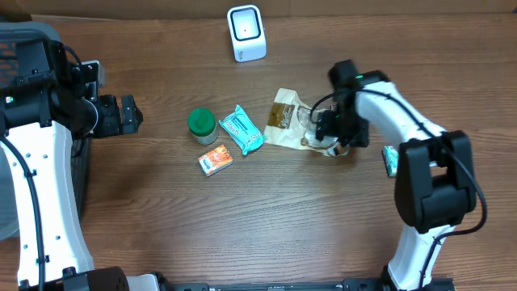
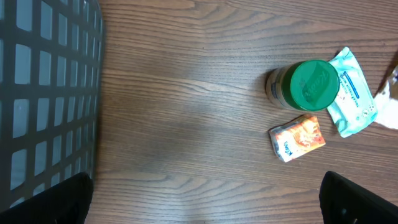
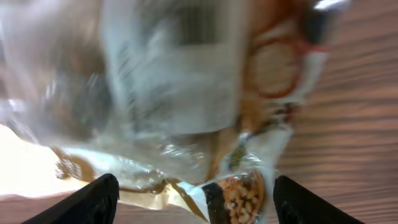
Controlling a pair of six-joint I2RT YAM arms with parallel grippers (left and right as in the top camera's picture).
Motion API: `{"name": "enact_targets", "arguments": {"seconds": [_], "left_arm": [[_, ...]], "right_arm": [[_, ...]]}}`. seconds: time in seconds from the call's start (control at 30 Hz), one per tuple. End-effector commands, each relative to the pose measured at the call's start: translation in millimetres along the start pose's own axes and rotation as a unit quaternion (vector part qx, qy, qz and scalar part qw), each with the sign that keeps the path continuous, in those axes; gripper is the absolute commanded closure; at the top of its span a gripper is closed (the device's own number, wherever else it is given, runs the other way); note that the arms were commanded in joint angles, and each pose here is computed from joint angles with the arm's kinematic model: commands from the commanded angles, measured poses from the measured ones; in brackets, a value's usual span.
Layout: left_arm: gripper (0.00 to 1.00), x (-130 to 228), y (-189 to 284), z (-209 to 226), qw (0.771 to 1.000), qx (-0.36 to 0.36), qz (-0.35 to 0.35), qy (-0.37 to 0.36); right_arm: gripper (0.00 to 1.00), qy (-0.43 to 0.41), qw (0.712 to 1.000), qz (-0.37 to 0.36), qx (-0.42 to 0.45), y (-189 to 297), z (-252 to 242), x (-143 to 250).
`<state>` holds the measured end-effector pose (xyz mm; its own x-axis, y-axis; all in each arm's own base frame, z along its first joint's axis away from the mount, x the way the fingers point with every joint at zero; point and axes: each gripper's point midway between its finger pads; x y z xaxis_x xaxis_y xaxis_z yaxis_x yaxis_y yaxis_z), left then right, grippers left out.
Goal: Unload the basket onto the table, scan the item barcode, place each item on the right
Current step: 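Lower the Kleenex pack to the table right of the pile and release, then move the right gripper left over the clear snack bag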
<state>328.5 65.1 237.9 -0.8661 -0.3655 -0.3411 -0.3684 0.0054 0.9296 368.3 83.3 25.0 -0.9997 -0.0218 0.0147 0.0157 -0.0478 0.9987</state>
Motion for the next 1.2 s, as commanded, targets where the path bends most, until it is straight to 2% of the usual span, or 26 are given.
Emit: {"name": "enact_targets", "arguments": {"seconds": [0.0, 0.13, 0.27, 0.37, 0.5, 0.73, 0.87, 1.0, 1.17], "left_arm": [[0.00, 0.0, 0.0, -0.5, 1.000, 0.004, 0.000, -0.006], [0.00, 0.0, 0.0, -0.5, 1.000, 0.004, 0.000, -0.006], [0.00, 0.0, 0.0, -0.5, 1.000, 0.004, 0.000, -0.006], [0.00, 0.0, 0.0, -0.5, 1.000, 0.004, 0.000, -0.006], [0.00, 0.0, 0.0, -0.5, 1.000, 0.004, 0.000, -0.006], [0.00, 0.0, 0.0, -0.5, 1.000, 0.004, 0.000, -0.006], [0.00, 0.0, 0.0, -0.5, 1.000, 0.004, 0.000, -0.006], [0.00, 0.1, 0.0, -0.5, 1.000, 0.004, 0.001, -0.006], [0.01, 0.0, 0.0, -0.5, 1.000, 0.004, 0.000, -0.006]], "right_arm": [[0.20, -0.027, 0.997, -0.040, -0.052, 27.7, -3.5, -30.8], [0.20, -0.022, 0.992, -0.088, -0.088, 63.9, 8.5, -59.4], [0.20, 0.025, 0.967, -0.176, -0.180, 99.4, 58.0, -99.8], [0.20, 0.044, 0.962, -0.210, -0.170, 91.8, 71.6, -118.2], [0.19, 0.062, 0.960, -0.221, -0.162, 63.2, 89.3, -133.4], [0.19, 0.077, 0.968, -0.179, -0.160, 15.8, 108.9, -125.5], [0.19, 0.100, 0.966, -0.173, -0.162, 14.2, 123.0, -118.0], [0.19, 0.156, 0.958, -0.154, -0.185, 13.1, 149.0, -99.8], [0.20, 0.251, 0.945, -0.106, -0.183, 4.3, 178.2, -58.4]]}}
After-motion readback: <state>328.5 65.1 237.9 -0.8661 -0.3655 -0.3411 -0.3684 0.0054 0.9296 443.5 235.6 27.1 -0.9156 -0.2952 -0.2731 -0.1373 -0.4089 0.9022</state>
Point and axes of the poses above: each gripper's point midway between its finger pads, its own y axis back along the fingers, its own z axis along the line the jaws close on, x = y × z, and after that the axes turned 12 degrees about y, right-handed
